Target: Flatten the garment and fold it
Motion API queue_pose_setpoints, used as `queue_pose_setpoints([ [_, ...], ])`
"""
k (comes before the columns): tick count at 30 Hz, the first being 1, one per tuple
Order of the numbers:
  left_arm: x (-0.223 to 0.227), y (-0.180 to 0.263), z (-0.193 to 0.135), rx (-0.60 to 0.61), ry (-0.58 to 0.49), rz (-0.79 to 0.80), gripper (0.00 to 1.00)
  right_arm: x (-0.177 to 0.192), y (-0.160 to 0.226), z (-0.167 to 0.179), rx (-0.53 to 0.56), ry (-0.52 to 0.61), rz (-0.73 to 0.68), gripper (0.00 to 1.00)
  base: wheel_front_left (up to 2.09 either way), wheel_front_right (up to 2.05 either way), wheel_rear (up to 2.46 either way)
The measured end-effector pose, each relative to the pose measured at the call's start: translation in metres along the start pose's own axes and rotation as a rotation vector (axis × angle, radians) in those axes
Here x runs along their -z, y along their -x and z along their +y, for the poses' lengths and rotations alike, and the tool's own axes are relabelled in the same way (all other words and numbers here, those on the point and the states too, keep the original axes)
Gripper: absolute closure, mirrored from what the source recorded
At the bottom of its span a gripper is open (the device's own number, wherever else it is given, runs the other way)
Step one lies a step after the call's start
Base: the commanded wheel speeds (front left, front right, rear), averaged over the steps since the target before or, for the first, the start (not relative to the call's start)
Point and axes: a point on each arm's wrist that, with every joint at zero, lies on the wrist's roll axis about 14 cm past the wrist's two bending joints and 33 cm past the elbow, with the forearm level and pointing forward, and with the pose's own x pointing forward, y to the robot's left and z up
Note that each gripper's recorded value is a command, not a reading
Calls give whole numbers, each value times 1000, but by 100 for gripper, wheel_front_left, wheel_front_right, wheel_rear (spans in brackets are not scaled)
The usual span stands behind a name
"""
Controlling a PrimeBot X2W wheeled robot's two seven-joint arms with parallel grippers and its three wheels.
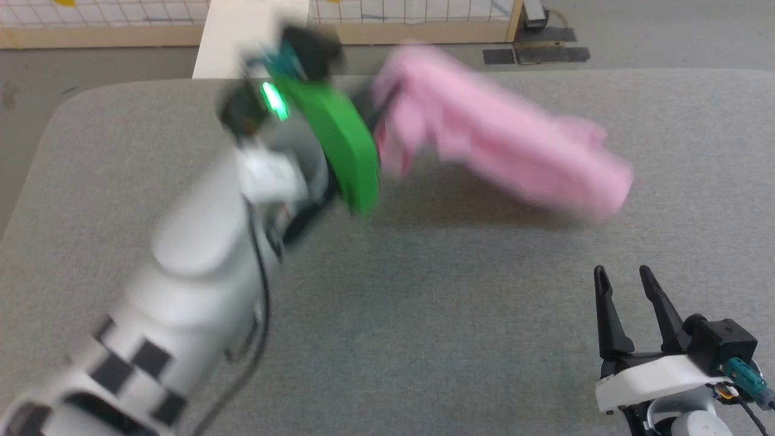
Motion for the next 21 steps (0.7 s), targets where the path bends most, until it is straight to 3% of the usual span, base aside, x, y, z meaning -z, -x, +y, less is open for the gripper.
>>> queue_pose_setpoints([
  [4, 104, 22, -30, 47, 67, 291, 100, -5, 4, -3, 8, 1, -14, 0, 0, 0, 0],
  [9, 204, 72, -41, 23, 141, 614, 100, -6, 5, -3, 9, 5, -16, 0, 0, 0, 0],
  [12, 238, 97, -47, 2, 206, 739, 100, -3, 7, -2, 6, 8, -7, 0, 0, 0, 0],
  [15, 241, 101, -48, -35, 282, 739, 100, -2, 6, 2, -7, 6, -6, 0, 0, 0, 0],
  [17, 231, 96, -41, -78, 330, 678, 0, -3, 5, 5, -16, 3, -10, 0, 0, 0, 0],
  [21, 185, 83, -9, -190, 460, 440, 0, -6, 3, 10, -30, -5, -21, 0, 0, 0, 0],
])
